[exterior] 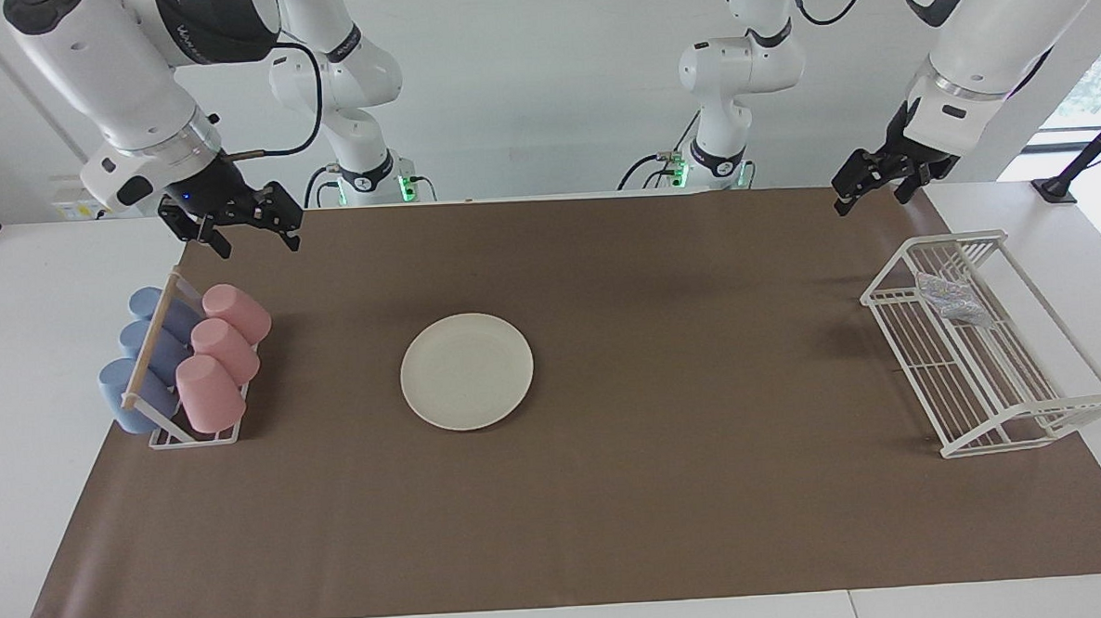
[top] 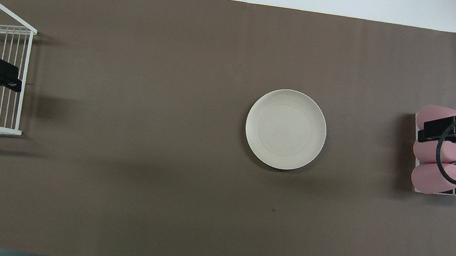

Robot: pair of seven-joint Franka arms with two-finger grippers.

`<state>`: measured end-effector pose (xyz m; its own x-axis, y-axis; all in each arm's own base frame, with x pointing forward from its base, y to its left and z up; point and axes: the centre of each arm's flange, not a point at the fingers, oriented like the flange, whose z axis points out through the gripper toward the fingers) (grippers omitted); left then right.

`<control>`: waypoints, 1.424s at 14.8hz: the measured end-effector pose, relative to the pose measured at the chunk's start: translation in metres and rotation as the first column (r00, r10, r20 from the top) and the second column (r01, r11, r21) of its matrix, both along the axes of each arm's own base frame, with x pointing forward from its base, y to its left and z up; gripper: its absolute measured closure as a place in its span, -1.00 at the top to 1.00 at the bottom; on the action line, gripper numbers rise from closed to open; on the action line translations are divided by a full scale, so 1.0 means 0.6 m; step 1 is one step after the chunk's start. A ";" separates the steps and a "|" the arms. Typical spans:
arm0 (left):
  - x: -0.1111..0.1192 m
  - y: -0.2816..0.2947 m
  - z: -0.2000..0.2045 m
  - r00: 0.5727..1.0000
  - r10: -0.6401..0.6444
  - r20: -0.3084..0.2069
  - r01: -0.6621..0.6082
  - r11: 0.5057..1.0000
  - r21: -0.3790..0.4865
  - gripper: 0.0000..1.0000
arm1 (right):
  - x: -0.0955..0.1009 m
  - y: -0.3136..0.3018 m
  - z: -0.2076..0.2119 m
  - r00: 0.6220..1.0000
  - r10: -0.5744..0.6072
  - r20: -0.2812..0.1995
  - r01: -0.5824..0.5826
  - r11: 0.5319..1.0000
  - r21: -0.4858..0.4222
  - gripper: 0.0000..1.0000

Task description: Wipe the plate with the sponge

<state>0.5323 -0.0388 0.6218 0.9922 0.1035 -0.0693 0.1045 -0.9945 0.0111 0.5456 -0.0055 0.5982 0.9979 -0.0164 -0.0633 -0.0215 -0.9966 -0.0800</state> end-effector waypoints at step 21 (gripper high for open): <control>0.035 0.001 -0.094 0.999 -0.035 0.006 0.031 0.934 0.357 1.00 | -0.008 0.136 0.008 0.871 -0.492 0.002 0.490 0.867 -0.092 1.00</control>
<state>0.5534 -0.0380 0.5654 0.9960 0.0868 -0.0221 0.0739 -0.9362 -0.3436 0.5407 0.0761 0.6028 0.8580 -0.5101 -0.0593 -0.5104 -0.8598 0.0116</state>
